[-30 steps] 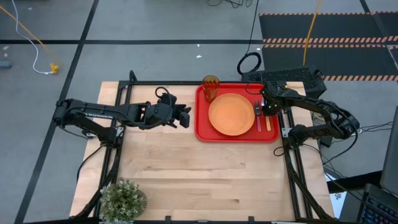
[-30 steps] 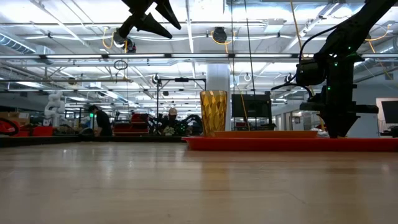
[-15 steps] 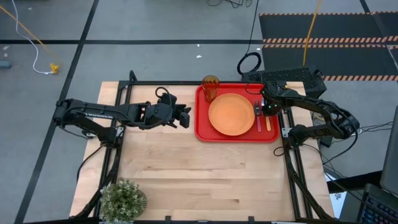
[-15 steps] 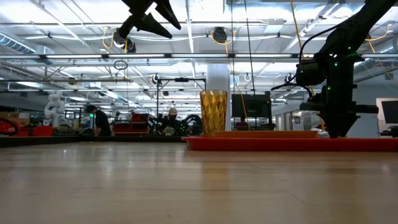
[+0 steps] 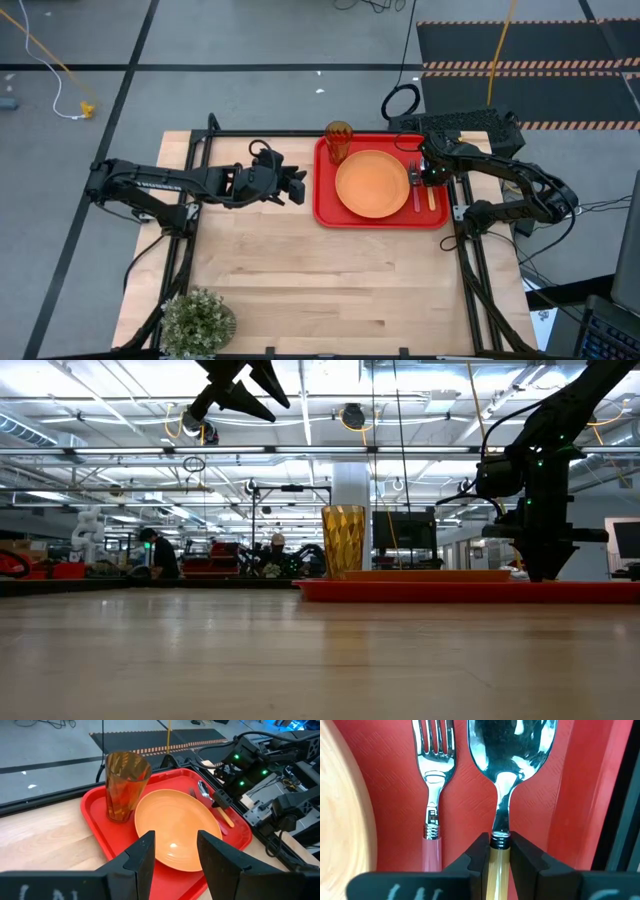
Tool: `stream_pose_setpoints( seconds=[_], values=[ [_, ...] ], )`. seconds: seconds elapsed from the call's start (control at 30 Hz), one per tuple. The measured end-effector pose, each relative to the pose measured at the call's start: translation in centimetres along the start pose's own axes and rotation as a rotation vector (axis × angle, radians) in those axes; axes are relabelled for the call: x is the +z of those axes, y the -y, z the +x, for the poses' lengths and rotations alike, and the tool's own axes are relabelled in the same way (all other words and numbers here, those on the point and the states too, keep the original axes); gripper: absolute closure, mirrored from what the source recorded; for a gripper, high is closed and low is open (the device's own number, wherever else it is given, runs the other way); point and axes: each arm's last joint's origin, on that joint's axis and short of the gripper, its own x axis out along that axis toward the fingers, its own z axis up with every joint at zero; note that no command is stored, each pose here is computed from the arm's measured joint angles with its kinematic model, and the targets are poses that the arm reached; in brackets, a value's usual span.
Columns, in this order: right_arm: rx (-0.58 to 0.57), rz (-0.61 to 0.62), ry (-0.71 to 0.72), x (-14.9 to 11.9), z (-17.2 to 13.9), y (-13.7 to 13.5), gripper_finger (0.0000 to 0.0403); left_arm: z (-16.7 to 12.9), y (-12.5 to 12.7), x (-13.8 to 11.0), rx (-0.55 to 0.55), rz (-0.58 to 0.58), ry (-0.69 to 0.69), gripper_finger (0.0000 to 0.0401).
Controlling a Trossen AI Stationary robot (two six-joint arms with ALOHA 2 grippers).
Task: Pick and place plate/cup/fork/spoon on tray
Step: Put the yellow spoon on the red tray to the right side of the pink fork
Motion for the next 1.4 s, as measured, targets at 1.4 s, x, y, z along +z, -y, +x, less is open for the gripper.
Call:
stream_pose_setpoints(
  seconds=[1.4],
  values=[
    [-0.042,-0.045,-0.049,-1.3,-0.4,-0.4,0.025,0.0,0.0,0.0,0.0,0.006,0.0,0.0254]
  ],
)
